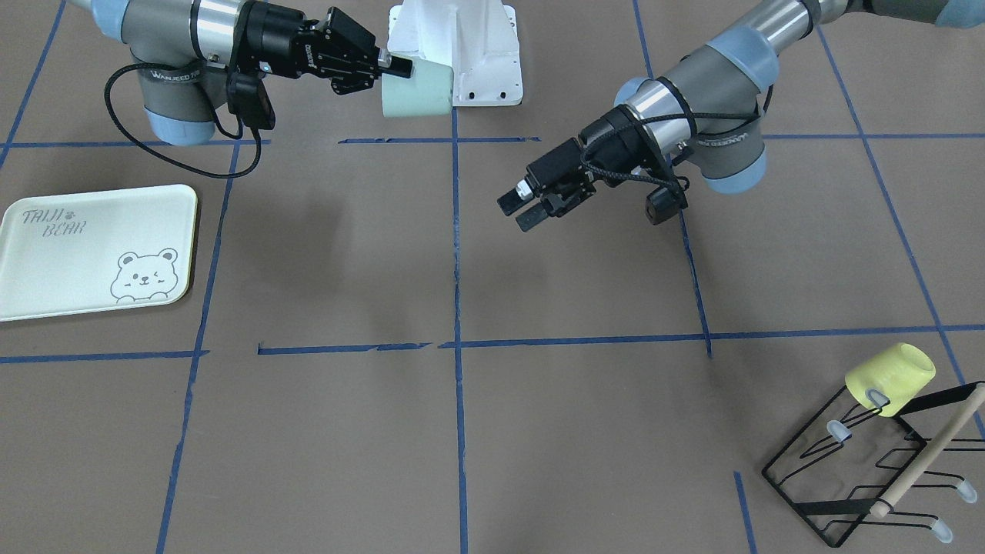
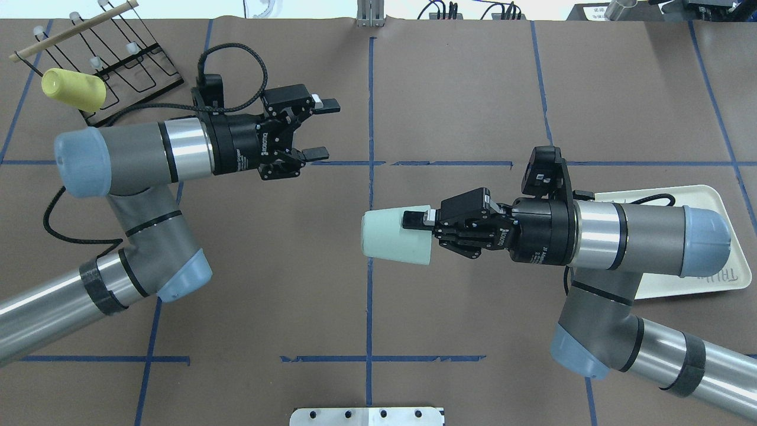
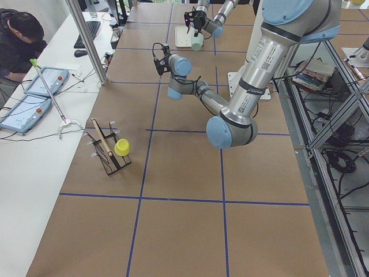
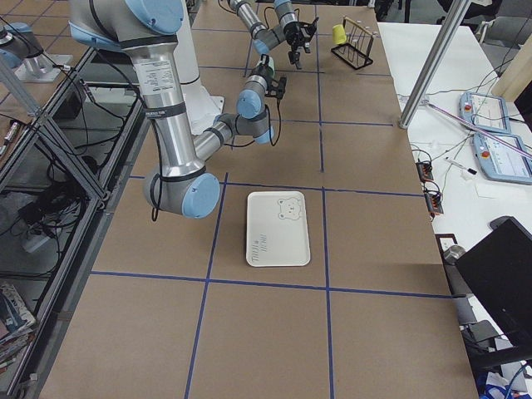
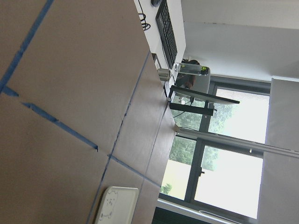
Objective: Left arm grabs green cup and hands to right arm on tray
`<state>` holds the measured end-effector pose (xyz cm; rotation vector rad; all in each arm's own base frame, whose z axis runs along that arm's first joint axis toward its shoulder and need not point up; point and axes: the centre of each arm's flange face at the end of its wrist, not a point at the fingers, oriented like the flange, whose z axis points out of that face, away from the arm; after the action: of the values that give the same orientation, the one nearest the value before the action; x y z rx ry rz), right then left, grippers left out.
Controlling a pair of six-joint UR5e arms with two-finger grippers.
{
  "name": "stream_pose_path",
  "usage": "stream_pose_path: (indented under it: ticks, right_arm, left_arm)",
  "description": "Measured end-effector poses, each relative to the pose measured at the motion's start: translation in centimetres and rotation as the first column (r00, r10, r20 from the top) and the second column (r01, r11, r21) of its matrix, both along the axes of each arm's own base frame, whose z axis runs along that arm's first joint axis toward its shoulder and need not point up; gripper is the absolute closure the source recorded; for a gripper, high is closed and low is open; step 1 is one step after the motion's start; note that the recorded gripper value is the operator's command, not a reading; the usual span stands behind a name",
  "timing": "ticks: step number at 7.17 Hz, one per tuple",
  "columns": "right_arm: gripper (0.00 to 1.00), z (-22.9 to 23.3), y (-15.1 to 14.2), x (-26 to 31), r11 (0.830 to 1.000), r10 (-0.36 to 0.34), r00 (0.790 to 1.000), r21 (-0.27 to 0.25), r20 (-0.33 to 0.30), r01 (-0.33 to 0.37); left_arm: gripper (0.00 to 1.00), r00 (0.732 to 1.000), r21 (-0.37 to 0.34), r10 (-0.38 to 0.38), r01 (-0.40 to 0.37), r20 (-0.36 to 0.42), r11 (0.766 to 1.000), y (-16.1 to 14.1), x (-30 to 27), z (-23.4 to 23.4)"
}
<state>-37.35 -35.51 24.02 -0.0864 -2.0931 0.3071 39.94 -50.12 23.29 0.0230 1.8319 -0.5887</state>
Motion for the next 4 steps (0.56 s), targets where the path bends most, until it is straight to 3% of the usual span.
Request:
stream_pose_path:
  ticks: [1,2,3,4]
  right_arm:
    - [1.00,0.2,-2.4,0.6,1.000,0.003,0.993,-0.019,-0.121,-0.005]
    - [1.00,0.4,-5.1,1.3,1.000,0.005,0.963,-0.018,-0.270,-0.010]
    - [1.00,0.9,-7.2,1.4,1.000,0.011,0.912,-0.009,-0.409,-0.016]
    - [1.00,1.8,-9.0,1.4,1.000,0.011,0.839,0.001,-0.544,-0.013]
  left_arm:
    - [0.00,0.988,0.003,0.025,-0.026,0.153,1.000,-2.7,-1.8,1.2]
    - [0.00,0.955,0.011,0.061,-0.067,0.290,0.998,-5.1,-4.7,3.1]
    - [0.00,0.915,0.029,0.087,-0.107,0.393,0.994,-7.0,-8.0,5.6]
    - [0.00,0.871,0.065,0.099,-0.148,0.481,0.987,-8.4,-11.5,8.2]
